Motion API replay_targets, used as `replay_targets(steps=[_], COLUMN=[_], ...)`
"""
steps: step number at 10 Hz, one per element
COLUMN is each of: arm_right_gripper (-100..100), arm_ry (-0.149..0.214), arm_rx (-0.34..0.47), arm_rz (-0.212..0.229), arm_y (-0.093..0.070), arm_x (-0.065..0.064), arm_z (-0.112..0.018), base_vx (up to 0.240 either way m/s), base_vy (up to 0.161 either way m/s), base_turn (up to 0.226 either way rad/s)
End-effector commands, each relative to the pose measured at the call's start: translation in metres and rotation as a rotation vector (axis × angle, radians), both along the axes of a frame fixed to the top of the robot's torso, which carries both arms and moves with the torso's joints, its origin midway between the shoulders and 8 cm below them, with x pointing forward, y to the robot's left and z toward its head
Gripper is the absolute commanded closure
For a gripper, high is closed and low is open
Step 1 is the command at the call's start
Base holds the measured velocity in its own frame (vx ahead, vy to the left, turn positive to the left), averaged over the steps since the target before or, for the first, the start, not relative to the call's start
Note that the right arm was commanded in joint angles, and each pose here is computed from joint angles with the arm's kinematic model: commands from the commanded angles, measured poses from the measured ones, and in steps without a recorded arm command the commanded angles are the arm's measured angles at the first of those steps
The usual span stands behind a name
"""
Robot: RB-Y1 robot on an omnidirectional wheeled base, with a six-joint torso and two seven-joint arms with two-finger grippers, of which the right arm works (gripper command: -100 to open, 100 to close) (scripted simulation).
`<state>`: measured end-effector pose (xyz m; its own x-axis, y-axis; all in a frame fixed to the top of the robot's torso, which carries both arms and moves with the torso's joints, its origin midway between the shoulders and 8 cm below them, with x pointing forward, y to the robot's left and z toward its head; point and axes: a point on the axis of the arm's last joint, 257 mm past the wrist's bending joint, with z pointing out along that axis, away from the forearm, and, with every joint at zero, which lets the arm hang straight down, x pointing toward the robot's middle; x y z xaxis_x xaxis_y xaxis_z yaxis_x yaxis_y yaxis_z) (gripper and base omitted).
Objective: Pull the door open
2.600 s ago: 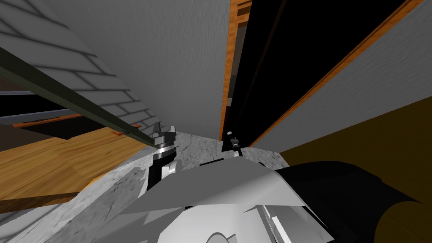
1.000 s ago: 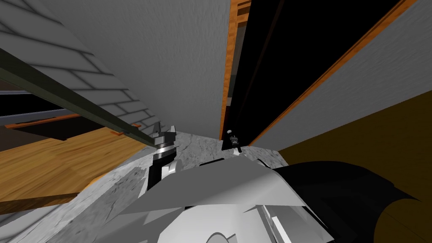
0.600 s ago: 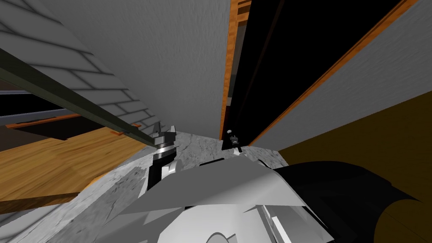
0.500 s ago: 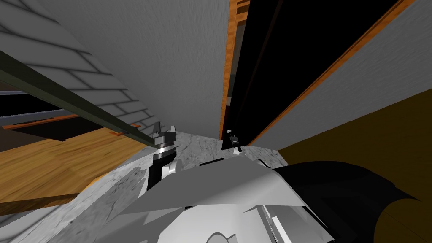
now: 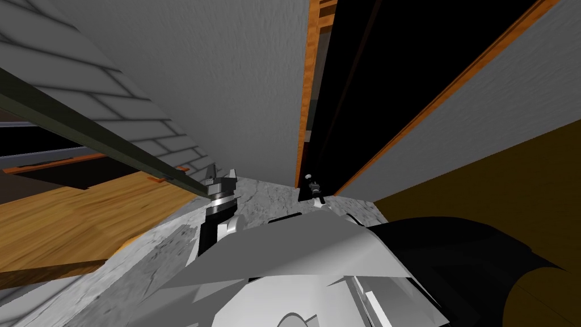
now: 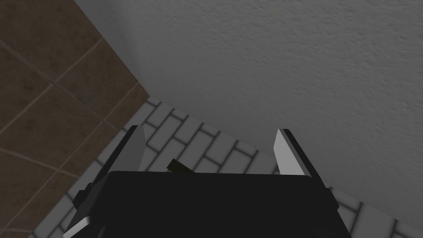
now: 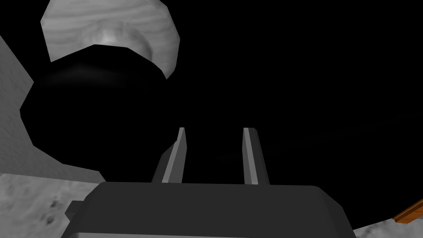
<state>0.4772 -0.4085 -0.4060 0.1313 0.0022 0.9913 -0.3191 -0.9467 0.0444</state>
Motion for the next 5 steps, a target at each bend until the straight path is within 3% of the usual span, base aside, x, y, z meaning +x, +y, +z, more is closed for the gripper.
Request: replay_targets(steps=[1,2,5], arm_right_gripper=[-100,100,100], arm_ry=[0.000,0.000,0.000], arm_rx=[0.000,0.000,0.000], arm_rz=[0.000,0.000,0.000], arm_y=[0.0000,0.0000,0.0000], arm_x=[0.0000,0.0000,0.0000], arm_z=[0.0000,0.0000,0.0000], base_vx=[0.009,0.008,-0.004], base_vy=[-0.025,-0.016,0.008], base_turn=[-0.044,0.017,-0.003])
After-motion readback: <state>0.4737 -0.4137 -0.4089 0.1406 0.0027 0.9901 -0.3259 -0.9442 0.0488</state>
